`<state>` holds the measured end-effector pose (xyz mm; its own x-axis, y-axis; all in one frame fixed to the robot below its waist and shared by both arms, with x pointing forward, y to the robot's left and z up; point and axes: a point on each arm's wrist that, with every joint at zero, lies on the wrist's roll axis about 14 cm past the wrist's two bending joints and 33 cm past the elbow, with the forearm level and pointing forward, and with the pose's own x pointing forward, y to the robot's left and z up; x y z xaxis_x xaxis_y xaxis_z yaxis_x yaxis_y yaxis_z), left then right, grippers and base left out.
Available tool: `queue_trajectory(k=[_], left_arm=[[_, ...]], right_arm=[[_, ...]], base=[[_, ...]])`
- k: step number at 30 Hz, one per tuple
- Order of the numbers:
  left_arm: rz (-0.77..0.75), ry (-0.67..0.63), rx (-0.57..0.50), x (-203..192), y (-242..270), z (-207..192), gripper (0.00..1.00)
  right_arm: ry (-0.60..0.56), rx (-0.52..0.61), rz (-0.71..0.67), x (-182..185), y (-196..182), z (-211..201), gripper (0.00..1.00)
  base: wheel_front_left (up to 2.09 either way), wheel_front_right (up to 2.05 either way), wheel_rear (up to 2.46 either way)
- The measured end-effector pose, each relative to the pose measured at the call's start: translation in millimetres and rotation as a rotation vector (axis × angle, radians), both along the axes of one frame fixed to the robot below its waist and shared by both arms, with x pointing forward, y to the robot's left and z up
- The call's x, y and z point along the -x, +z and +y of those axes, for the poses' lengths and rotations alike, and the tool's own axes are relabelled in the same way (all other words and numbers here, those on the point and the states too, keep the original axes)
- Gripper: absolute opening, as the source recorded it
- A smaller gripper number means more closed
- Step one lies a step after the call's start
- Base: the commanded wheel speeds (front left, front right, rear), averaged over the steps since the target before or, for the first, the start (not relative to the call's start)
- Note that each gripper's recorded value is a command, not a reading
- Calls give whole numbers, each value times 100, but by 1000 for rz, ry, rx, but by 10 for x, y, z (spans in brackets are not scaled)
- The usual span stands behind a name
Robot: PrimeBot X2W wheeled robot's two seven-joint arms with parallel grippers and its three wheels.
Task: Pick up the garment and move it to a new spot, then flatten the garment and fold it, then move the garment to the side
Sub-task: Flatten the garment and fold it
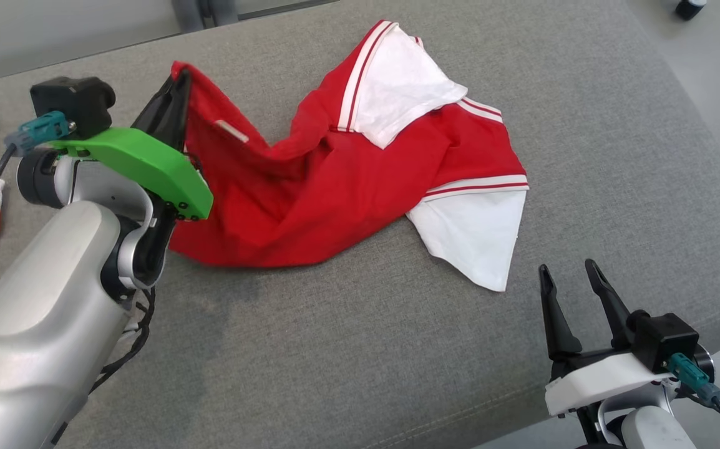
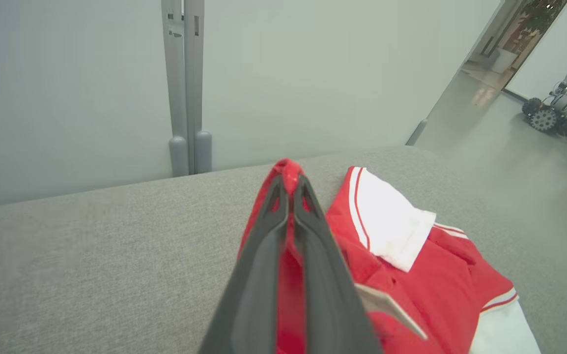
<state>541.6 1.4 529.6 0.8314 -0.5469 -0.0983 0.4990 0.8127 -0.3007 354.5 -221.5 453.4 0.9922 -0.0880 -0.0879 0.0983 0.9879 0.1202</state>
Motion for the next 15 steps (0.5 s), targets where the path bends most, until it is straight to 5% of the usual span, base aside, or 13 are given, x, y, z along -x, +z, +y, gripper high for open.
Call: queue_trajectory(k=[8, 15], left_arm=[[-18, 35, 123, 578, 298, 207, 0], [367, 135, 222, 1665, -518, 480, 0]], right_arm=[[-12, -13, 3, 172, -6, -8, 100], [16, -24, -7, 158, 11, 83, 100]], base=[[0, 0, 0], [0, 0, 0]])
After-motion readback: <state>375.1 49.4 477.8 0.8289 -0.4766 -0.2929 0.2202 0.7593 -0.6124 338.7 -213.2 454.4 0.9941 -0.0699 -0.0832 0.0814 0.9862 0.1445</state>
